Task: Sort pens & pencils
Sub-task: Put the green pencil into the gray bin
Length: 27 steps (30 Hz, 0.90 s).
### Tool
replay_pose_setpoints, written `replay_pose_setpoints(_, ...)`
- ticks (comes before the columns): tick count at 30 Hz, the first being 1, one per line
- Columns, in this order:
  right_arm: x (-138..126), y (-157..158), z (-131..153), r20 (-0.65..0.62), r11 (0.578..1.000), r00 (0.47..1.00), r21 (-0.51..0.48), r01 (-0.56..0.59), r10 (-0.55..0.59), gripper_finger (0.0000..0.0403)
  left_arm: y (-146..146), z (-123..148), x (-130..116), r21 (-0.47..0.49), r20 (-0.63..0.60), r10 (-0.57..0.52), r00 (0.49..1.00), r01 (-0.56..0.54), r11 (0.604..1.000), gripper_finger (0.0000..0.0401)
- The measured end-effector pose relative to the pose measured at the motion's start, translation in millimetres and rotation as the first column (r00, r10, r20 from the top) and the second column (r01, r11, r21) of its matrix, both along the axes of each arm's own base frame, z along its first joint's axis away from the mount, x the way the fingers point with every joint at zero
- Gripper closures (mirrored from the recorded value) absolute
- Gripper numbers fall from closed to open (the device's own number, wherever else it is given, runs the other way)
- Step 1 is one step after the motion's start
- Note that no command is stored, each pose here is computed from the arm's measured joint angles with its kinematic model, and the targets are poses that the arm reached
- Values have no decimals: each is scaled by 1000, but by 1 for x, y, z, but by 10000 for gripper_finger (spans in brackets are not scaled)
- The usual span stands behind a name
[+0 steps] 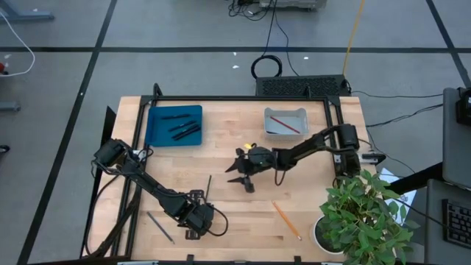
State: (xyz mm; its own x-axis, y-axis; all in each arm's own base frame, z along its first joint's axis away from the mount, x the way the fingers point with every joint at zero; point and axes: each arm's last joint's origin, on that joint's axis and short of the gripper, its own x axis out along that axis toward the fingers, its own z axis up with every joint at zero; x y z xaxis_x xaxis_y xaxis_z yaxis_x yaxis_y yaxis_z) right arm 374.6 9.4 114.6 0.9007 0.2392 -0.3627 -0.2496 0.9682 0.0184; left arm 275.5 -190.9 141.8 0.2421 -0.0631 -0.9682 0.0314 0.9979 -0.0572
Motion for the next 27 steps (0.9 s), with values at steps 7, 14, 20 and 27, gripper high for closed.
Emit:
replay_pose_setpoints(7,7,-1,-2,24,999,1000,-38,-15,16,218,3,-1,-5,33,-50,7,999,-5,999,401)
replay_pose_setpoints(14,7,-3,-3,23,999,1000,-42,-10,11,218,3,-1,-5,35,-54,5,999,-3,999,401)
replay_pose_setpoints(20,7,-2,-3,21,999,1000,-39,-13,14,218,3,-1,-4,27,-50,6,999,-4,1000,401)
replay_pose_setpoints(27,7,-2,-3,19,999,1000,-39,-12,13,218,0,-2,-11,42,-80,26,996,-22,999,401)
